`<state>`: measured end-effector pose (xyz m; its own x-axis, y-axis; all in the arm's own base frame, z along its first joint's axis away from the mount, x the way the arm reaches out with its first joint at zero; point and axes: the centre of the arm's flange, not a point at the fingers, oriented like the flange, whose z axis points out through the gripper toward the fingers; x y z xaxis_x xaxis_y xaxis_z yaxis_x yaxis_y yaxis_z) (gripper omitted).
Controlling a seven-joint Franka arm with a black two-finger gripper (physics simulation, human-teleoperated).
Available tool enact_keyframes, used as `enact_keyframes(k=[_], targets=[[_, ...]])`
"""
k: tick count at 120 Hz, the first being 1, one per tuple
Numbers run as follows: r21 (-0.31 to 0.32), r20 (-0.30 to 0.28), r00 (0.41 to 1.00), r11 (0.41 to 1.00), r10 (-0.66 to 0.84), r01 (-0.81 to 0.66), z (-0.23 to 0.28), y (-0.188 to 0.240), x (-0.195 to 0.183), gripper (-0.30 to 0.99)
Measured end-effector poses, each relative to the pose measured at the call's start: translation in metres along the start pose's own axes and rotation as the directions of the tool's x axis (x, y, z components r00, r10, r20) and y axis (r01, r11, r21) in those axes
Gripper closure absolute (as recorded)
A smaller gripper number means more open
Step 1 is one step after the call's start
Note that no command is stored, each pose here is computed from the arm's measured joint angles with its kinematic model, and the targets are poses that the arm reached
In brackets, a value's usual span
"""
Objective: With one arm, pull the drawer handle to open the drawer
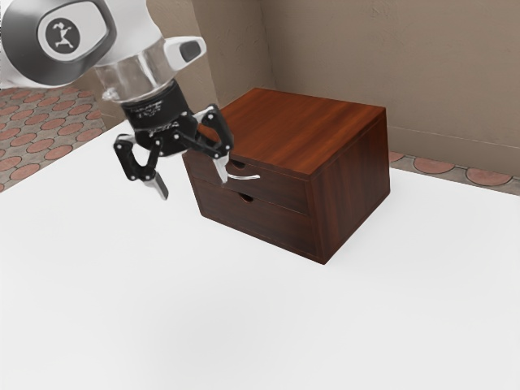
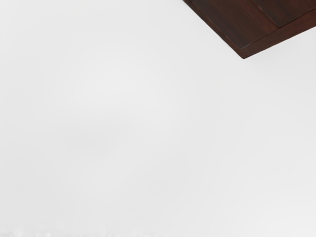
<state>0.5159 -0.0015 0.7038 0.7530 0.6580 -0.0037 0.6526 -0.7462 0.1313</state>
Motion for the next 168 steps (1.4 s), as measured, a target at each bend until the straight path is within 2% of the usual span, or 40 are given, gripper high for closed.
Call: enact_keyframes(k=[33, 63, 81, 102, 126, 148, 168], targets=[[-0.024, -0.009, 0.942, 0.941, -0.337, 0.336, 0.008, 0.013, 0.013, 0.02], [-0.085, -0.066, 0.844, 0.846, -0.532, 0.527, 0.013, 0.001, 0.018, 0.03], [-0.140, -0.117, 0.793, 0.801, -0.598, 0.583, 0.017, -0.008, 0.012, 0.03], [-0.167, -0.161, 0.748, 0.765, -0.644, 0.622, 0.029, -0.013, 0.023, 0.03], [-0.199, -0.172, 0.717, 0.736, -0.676, 0.647, 0.043, -0.007, 0.036, 0.04], [-0.217, -0.175, 0.678, 0.700, -0.713, 0.680, 0.053, -0.023, 0.050, 0.04], [-0.233, -0.176, 0.667, 0.689, -0.724, 0.686, 0.065, -0.021, 0.058, 0.04]])
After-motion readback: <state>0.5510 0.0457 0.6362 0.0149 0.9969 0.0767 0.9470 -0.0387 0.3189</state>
